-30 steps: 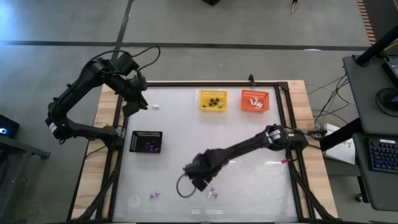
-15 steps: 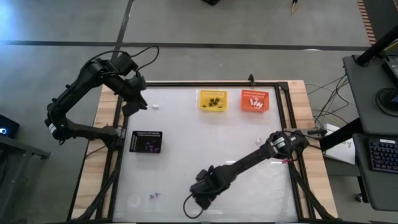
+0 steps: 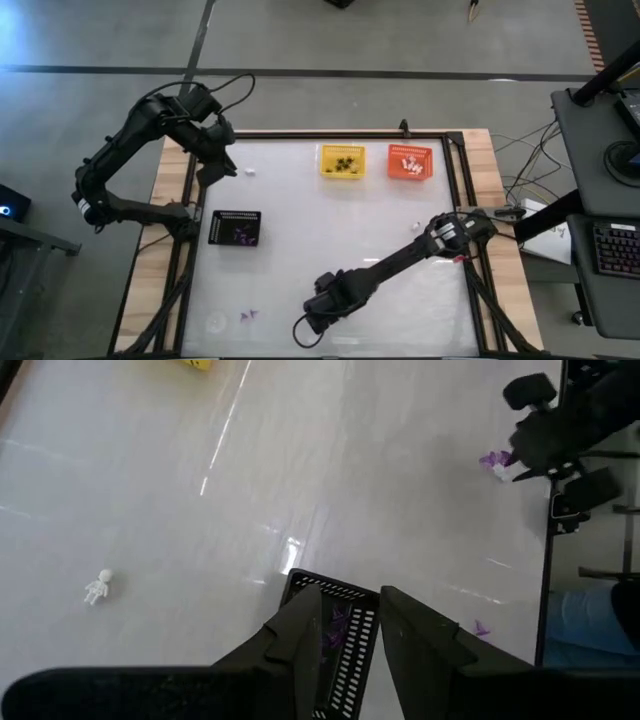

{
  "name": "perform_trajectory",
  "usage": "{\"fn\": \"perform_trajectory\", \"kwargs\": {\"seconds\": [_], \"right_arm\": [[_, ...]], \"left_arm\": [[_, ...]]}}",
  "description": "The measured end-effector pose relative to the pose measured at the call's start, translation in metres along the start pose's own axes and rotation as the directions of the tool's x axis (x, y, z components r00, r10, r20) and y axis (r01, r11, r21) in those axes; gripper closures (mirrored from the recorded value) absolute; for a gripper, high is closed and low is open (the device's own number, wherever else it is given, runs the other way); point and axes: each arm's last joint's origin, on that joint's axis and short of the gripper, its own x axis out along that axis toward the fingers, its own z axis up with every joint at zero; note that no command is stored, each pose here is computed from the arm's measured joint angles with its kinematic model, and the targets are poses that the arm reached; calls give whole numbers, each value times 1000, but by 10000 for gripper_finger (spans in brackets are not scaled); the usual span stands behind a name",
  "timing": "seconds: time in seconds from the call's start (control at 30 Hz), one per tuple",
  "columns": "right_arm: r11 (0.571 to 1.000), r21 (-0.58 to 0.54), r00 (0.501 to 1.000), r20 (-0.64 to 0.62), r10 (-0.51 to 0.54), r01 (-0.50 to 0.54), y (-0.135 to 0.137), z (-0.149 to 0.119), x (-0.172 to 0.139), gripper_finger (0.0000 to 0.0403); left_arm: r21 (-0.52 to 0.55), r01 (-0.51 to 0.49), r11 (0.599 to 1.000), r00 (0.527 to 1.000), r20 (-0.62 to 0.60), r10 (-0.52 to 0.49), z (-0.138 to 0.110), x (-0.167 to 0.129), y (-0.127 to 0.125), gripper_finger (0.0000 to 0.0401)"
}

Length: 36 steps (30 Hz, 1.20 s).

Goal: Sort Halloween decoration
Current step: Put the white skeleton toy into the orange bin

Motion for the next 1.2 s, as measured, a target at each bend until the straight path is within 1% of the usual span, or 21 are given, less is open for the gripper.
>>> {"fn": "perform_trajectory", "kwargs": {"seconds": [0.1, 0.2, 0.33, 0.53, 0.67, 0.77, 0.9, 1.1, 1.2], "right_arm": [[1000, 10, 1000, 0, -26, 26, -2, 1, 10, 298], [998, 38, 998, 20, -54, 53, -4, 1, 10, 298], [995, 45, 996, 13, -89, 88, -8, 1, 10, 298], [997, 47, 998, 6, -60, 59, -6, 0, 13, 298], [997, 48, 997, -53, -52, 55, -7, -2, 15, 298], [997, 50, 996, -63, -58, 61, -8, -5, 17, 300], [997, 39, 996, -64, -61, 64, -10, -6, 20, 322], [998, 11, 996, -68, -65, 65, -13, -6, 23, 385], [998, -5, 996, -67, -60, 60, -11, -6, 22, 392]], "left_arm": [[0, 0, 1000, 1000, 0, 0, 0, 0, 0, 314], [1, -1, 1000, 1000, 3, 1, -1, -1, -1, 314], [3, -2, 1000, 1000, 6, 2, -2, -2, -2, 314], [5, -3, 1000, 1000, 9, 3, -3, -3, -2, 314], [5, -2, 1000, 1000, 9, 2, -3, -3, -2, 314], [5, -3, 1000, 1000, 9, 2, -3, -3, -2, 314], [6, -3, 1000, 1000, 10, 3, -3, -3, -3, 314], [12, -5, 1000, 1000, 15, 5, -4, -4, -4, 314], [15, -7, 1000, 1000, 20, 6, -5, -5, -5, 314]]}}
